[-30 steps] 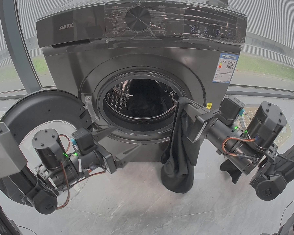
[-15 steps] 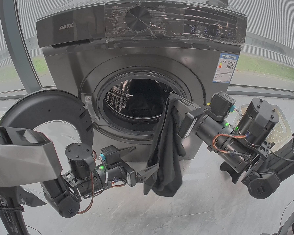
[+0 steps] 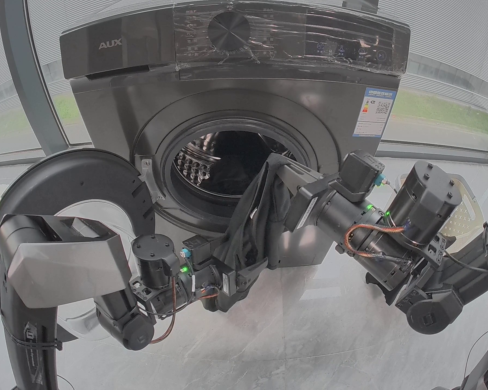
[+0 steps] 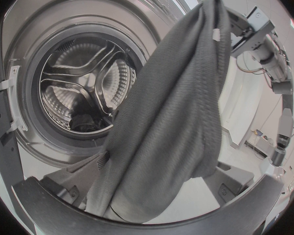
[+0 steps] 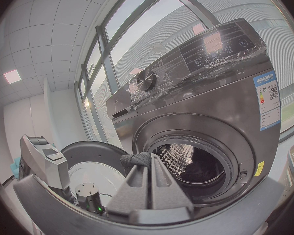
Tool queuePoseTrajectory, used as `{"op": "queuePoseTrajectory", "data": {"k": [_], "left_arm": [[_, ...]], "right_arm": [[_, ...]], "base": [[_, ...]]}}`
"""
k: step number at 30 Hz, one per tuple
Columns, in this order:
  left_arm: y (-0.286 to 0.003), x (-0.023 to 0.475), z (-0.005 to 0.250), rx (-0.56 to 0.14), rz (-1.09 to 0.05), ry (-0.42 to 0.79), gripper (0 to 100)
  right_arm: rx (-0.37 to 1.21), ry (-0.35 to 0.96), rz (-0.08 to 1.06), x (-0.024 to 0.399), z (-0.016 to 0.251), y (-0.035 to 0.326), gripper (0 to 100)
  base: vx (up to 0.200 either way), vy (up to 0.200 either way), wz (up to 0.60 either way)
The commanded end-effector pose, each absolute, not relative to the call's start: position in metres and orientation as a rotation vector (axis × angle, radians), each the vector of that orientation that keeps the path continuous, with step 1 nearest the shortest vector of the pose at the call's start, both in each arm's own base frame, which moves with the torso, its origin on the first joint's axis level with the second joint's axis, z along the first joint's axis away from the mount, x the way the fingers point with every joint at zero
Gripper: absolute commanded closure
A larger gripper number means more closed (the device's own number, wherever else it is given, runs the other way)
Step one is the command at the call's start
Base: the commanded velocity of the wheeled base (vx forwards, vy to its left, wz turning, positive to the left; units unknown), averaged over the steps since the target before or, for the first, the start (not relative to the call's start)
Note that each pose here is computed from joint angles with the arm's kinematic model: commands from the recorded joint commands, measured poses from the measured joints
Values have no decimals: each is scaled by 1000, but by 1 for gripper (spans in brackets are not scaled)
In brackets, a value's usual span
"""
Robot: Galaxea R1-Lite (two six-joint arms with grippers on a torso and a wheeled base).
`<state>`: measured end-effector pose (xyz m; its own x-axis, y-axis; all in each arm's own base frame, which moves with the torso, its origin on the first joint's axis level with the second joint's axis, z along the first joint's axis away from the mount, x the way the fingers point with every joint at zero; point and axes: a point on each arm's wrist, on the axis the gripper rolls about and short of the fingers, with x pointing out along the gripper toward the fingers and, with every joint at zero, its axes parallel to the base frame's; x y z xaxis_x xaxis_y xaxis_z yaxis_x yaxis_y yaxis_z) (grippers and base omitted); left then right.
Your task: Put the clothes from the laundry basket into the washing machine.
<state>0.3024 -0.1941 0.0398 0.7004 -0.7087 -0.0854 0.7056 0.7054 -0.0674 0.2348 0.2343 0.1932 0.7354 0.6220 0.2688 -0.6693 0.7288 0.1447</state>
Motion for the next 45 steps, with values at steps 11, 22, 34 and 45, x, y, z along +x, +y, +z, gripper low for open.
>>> {"op": "queuePoseTrajectory", "data": {"k": [11,22,34,45], "left_arm": [[-209,341,9,-39,-736,81,0],[-210,361,-3,-52,-714,55,100],[-181,362,41,-70,-655,-20,100],[-167,336,92,-91,-652,-90,100]], "right_arm": [[242,-187,788,216,189,250,100],[236,-176,788,215,186,248,100],[127,-62,614,240,155,201,100],[39,87,600,234,112,193,100]], "base": [[0,0,0],[0,0,0],[0,0,0],[0,0,0]]}}
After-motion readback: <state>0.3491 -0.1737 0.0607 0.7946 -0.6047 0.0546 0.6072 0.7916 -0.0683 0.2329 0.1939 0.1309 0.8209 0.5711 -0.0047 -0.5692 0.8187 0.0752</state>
